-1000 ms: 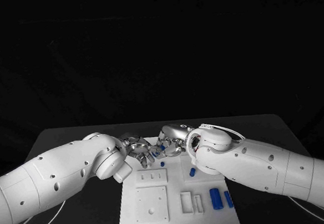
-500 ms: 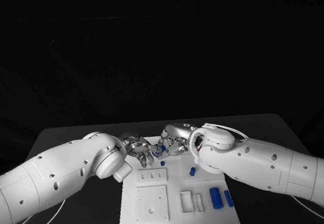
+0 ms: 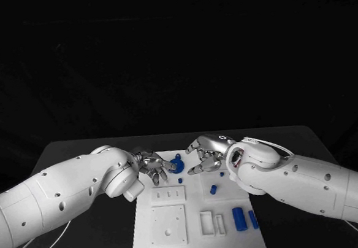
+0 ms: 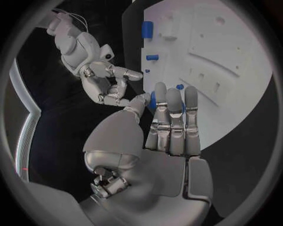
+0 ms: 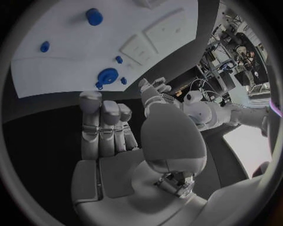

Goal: Assemble the parts on the task board

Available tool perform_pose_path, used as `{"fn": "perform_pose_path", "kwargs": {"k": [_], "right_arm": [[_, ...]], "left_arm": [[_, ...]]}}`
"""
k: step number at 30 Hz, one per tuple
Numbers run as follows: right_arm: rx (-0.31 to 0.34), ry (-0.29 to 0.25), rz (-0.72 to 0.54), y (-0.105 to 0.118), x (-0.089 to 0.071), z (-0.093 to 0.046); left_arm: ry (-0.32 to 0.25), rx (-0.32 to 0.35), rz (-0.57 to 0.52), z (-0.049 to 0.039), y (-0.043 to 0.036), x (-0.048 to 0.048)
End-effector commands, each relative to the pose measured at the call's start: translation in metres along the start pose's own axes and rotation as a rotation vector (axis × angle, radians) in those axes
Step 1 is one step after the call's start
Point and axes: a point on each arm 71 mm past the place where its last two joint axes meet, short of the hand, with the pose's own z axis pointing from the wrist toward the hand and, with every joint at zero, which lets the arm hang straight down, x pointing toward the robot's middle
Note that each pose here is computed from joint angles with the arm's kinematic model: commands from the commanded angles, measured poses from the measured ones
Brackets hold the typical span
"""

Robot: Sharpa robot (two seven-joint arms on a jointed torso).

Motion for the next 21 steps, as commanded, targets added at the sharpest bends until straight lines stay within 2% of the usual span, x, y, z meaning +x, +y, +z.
{"fn": "perform_pose_path", "kwargs": {"k": [1,4,9,15,21], "right_arm": [[-0.025,-0.043,0.038,-0.008,-0.008,-0.007],[-0.003,-0.080,0.071,-0.020,-0.018,-0.012],[0.058,-0.176,0.153,-0.049,-0.040,-0.021],[0.125,-0.269,0.196,-0.076,-0.061,-0.025],[0.165,-0.330,0.230,-0.090,-0.073,-0.022]], "left_arm": [[-0.055,-0.040,0.054,-0.0007,0.0031,-0.0027],[-0.078,-0.057,0.084,-0.0005,0.0061,-0.0024],[-0.130,-0.097,0.167,0.0014,0.0129,0.0017],[-0.161,-0.123,0.239,0.0044,0.0186,0.0112],[-0.178,-0.119,0.313,0.0088,0.0210,0.0247]]}}
